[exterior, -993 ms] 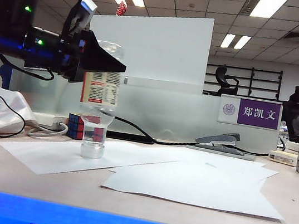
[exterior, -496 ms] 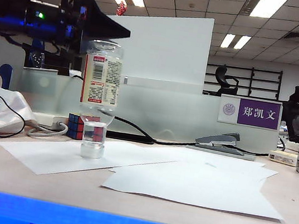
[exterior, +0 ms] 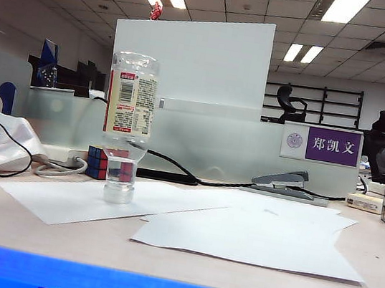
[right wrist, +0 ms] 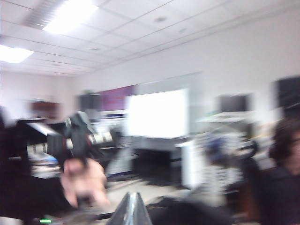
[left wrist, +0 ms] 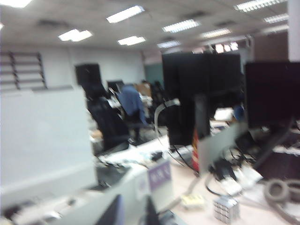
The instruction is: Flip the plastic bottle upside down.
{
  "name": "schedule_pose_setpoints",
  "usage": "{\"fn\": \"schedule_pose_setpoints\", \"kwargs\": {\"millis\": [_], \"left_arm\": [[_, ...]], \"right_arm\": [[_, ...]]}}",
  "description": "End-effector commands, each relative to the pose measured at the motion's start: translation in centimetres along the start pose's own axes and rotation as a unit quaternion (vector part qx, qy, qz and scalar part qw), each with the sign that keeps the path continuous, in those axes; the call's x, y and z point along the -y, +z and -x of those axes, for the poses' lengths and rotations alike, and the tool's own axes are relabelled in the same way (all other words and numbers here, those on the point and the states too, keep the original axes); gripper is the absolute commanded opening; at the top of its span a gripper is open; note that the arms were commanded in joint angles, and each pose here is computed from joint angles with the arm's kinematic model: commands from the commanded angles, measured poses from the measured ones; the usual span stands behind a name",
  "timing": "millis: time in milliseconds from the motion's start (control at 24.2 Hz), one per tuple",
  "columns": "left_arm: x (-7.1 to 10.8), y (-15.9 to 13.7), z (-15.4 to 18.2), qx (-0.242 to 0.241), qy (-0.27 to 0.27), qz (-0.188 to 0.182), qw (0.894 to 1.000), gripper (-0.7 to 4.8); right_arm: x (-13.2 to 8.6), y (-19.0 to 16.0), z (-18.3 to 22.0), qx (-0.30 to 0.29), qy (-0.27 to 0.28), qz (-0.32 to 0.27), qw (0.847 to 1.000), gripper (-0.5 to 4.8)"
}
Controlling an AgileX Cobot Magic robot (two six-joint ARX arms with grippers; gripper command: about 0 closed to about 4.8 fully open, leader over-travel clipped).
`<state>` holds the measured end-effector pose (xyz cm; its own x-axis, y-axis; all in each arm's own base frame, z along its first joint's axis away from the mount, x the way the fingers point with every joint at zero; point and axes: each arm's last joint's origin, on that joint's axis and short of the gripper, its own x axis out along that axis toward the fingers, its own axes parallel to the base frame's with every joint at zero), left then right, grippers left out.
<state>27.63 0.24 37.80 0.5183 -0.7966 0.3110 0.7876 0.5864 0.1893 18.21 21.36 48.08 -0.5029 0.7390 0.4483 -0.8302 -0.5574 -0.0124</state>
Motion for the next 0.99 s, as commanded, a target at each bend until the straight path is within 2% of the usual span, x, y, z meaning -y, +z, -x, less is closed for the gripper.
{"fn": "schedule_pose_setpoints", "kwargs": {"millis": [41,124,207,248,331,372,496,538,579,621,662,703,745,827,869,952,993], "left_arm": [[0.9,5.4,4.2,0.020,0.047,0.010,0.999,-0.06],[1.5,7.4,6.2,0.022,0.076,0.027,0.997,-0.06],[3.1,9.3,7.6,0.006,0.072,0.047,0.996,-0.06],[4.8,10.9,8.1,0.009,0.079,0.042,0.996,-0.06],[7.4,12.9,8.3,0.048,0.108,0.016,0.993,-0.06],[8.9,13.9,8.5,0.074,0.135,0.001,0.988,-0.06],[12.3,15.3,8.9,0.101,0.195,-0.024,0.975,-0.06],[13.5,15.4,9.1,0.095,0.222,-0.034,0.970,-0.06],[14.4,15.2,9.2,0.078,0.240,-0.047,0.966,-0.06],[15.1,14.7,9.6,0.058,0.283,-0.051,0.956,-0.06],[15.4,14.2,9.8,0.044,0.317,-0.047,0.946,-0.06],[15.9,13.3,10.3,0.010,0.356,-0.037,0.934,-0.06],[16.1,12.7,10.4,-0.015,0.365,-0.026,0.931,-0.06],[16.9,11.0,10.6,-0.086,0.344,-0.009,0.935,-0.06],[17.7,10.1,10.7,-0.125,0.306,-0.002,0.944,-0.06],[19.4,9.6,11.0,-0.142,0.258,0.008,0.956,-0.06],[20.2,9.6,11.3,-0.140,0.255,0.005,0.957,-0.06]], "right_arm": [[-2.5,3.9,2.9,0.008,-0.047,0.079,0.996,-0.03],[-3.9,6.0,4.9,0.014,-0.096,0.117,0.988,-0.03],[-5.6,8.0,6.8,0.006,-0.151,0.144,0.978,-0.03],[-6.9,9.4,8.4,-0.003,-0.199,0.168,0.965,-0.03],[-8.6,10.8,10.1,-0.004,-0.262,0.187,0.947,-0.03],[-9.7,11.7,11.0,-0.001,-0.304,0.195,0.932,-0.03],[-12.3,12.9,12.3,0.002,-0.381,0.210,0.900,-0.04],[-13.0,13.2,12.7,-0.002,-0.402,0.225,0.887,-0.04],[-13.3,13.3,13.0,-0.004,-0.413,0.229,0.882,-0.04],[-13.3,13.2,13.5,-0.003,-0.421,0.227,0.878,-0.04],[-13.1,13.0,13.7,-0.002,-0.423,0.223,0.878,-0.04],[-12.9,12.6,14.2,-0.003,-0.427,0.212,0.879,-0.04],[-12.8,12.2,14.4,-0.007,-0.429,0.203,0.880,-0.04],[-12.8,11.0,15.1,-0.005,-0.436,0.183,0.881,-0.04],[-12.8,9.9,15.6,0.002,-0.443,0.170,0.880,-0.05],[-12.9,8.4,16.3,0.013,-0.454,0.152,0.878,-0.05],[-13.1,7.8,16.4,0.015,-0.456,0.146,0.878,-0.04]]}}
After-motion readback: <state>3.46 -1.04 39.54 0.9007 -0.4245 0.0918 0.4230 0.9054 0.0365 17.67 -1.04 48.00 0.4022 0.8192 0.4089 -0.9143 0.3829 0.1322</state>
